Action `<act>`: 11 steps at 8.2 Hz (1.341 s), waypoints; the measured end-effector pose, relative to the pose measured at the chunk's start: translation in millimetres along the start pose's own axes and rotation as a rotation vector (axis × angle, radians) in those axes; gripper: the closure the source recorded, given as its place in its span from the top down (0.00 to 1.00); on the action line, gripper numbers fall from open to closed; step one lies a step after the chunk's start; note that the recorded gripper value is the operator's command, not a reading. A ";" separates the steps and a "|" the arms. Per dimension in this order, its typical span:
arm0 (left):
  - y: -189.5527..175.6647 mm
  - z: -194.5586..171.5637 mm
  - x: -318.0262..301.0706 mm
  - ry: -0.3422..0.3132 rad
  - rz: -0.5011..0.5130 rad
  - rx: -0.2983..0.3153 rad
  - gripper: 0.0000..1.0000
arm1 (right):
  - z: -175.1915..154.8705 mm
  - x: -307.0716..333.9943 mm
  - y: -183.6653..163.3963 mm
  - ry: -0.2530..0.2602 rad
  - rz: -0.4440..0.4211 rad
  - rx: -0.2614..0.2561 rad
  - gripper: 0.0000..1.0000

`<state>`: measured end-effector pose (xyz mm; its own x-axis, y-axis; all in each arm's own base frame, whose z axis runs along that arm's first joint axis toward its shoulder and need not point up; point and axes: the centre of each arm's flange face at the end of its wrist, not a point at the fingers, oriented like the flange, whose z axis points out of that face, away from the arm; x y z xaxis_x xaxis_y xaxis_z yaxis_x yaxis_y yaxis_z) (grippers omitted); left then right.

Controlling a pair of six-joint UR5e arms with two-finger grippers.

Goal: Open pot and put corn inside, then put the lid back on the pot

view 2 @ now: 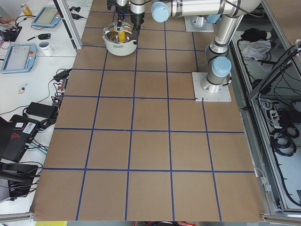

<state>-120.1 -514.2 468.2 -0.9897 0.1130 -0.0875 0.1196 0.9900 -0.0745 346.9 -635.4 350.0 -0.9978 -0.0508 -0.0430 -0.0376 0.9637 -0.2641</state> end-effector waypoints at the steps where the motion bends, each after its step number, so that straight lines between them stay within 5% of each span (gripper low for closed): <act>1: 0.0 0.2 0.0 0.000 0.000 -0.001 1.00 | -0.3 0.5 0.3 0.005 0.005 -0.001 0.38; 11: 1.6 1.5 -0.3 -0.002 0.001 -0.016 1.00 | -0.4 -0.5 1.9 -0.005 0.029 -0.020 0.38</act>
<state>-119.5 -512.8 466.6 -0.9895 0.1136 -0.0892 0.1191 0.9912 -0.0584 347.3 -633.5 349.8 -0.9982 -0.0240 -0.0548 -0.0100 0.9700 -0.2430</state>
